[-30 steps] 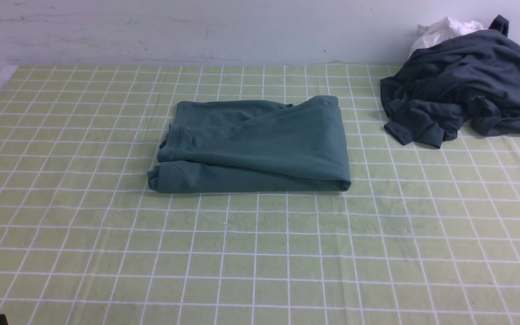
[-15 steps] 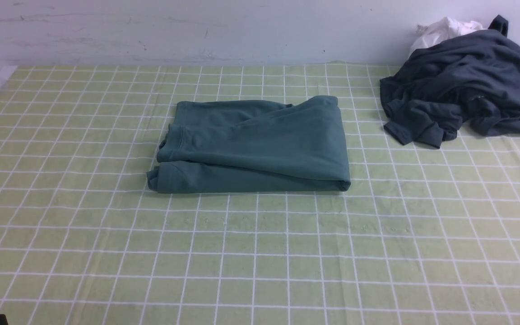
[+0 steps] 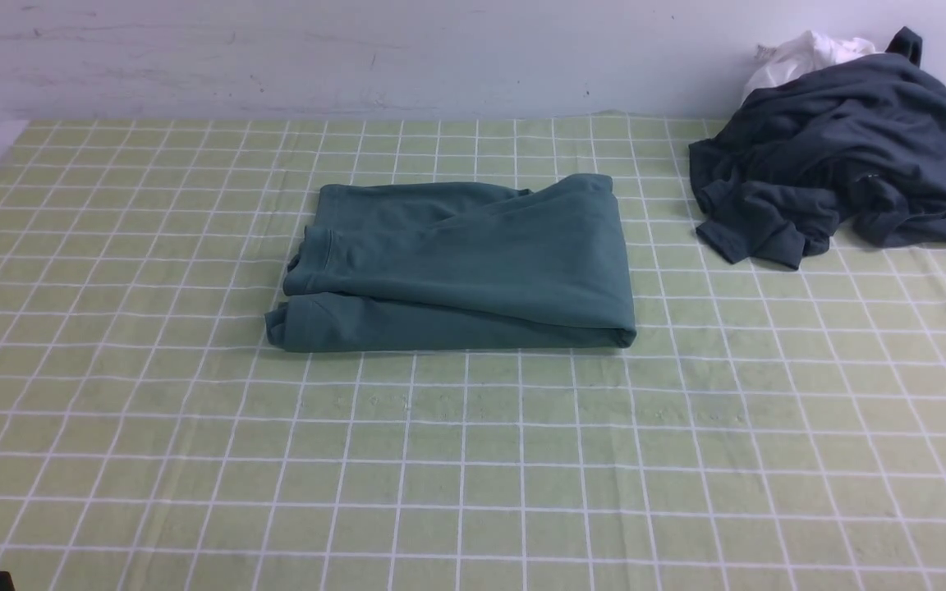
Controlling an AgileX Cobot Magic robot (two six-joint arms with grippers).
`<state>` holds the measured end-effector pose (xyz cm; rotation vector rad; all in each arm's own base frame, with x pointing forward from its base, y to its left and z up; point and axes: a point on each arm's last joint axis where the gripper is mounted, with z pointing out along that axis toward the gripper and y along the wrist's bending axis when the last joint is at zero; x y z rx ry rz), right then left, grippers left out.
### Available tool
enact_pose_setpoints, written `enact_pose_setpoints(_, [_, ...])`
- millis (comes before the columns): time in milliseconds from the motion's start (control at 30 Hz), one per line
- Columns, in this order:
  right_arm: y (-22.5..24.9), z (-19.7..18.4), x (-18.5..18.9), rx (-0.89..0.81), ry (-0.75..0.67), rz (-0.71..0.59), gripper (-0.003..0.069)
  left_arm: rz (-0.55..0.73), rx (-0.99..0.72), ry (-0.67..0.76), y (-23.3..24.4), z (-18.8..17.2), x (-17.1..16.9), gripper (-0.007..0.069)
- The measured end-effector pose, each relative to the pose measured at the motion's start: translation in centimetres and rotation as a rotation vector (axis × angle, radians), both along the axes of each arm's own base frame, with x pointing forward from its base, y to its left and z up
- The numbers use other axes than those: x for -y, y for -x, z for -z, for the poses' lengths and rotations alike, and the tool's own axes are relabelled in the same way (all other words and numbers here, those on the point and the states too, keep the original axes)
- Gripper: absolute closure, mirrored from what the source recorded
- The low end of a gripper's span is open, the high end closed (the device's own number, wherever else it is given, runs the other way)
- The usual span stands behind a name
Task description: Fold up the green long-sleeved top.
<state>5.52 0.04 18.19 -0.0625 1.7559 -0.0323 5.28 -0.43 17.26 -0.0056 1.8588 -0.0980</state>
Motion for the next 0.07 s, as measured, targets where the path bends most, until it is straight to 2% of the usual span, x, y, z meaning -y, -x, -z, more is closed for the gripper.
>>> enact_pose_setpoints(67, [0.0, 0.0, 0.0, 0.0, 0.0, 0.0, 0.0666, 0.0, 0.0, 0.0, 0.0, 0.0, 0.0, 0.0629])
